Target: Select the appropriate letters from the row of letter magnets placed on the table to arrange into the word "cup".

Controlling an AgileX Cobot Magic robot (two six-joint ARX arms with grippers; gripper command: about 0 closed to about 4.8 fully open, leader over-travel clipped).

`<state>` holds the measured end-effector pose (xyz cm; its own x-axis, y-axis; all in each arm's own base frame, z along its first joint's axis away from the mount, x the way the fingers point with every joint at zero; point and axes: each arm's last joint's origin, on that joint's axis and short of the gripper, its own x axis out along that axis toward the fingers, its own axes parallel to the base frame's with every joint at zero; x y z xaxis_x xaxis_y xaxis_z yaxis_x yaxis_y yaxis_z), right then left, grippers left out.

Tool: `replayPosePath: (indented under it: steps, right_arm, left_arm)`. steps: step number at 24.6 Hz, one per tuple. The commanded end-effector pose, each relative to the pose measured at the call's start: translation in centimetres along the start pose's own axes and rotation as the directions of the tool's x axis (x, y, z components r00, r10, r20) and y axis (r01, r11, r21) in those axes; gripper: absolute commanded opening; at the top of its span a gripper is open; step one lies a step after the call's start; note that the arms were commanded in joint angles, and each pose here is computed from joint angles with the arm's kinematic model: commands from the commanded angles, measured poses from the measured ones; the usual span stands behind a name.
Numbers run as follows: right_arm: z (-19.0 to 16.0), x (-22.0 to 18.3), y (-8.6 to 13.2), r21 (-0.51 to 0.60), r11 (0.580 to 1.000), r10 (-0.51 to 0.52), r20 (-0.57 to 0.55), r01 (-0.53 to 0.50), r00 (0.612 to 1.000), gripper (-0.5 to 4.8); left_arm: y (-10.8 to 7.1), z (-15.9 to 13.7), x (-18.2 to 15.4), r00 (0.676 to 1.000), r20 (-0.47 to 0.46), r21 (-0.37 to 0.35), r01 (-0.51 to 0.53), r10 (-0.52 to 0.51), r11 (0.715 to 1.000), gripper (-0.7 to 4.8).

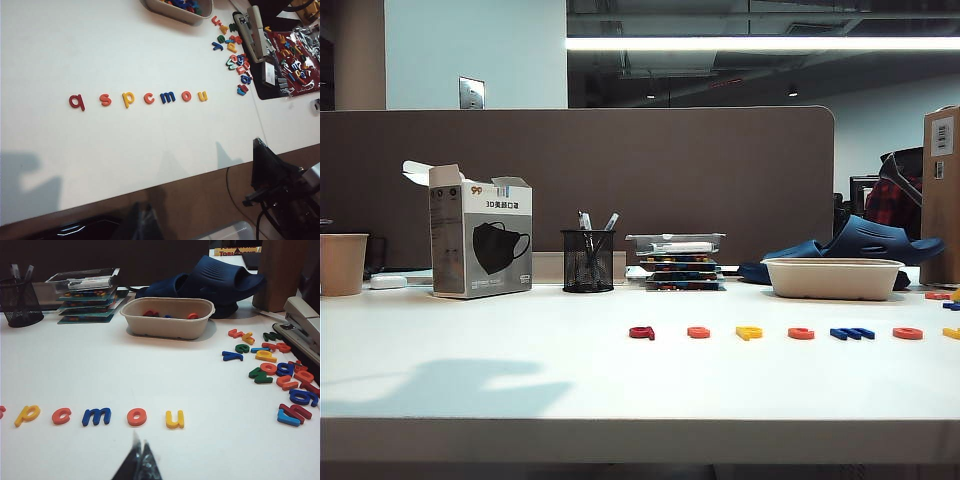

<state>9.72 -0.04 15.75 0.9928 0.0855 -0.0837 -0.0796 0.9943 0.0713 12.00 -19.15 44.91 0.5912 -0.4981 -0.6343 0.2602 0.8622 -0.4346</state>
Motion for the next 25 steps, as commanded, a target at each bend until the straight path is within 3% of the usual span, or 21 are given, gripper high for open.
replayPosePath:
  steps: [1, 14, 25]
  right_arm:
    - [0.2, 0.0, 0.0, -0.008, 1.000, 0.002, 0.045, -0.001, 0.999, -0.01]
    - [0.8, -0.1, 0.1, 0.015, 1.000, 0.011, 0.062, -0.012, 0.998, -0.01]
    - [7.8, -3.2, 0.9, 0.021, 1.000, 0.016, 0.186, -0.020, 0.983, -0.01]
  left_arm:
    - [0.0, 0.1, -0.2, 1.000, 0.011, -0.001, 0.005, -0.005, 1.000, -0.05]
    - [-0.1, 0.1, -0.2, 1.000, 0.013, -0.002, 0.007, -0.007, 1.000, -0.05]
    - [-0.1, 0.1, -0.2, 1.000, 0.013, -0.002, 0.007, -0.007, 1.000, -0.05]
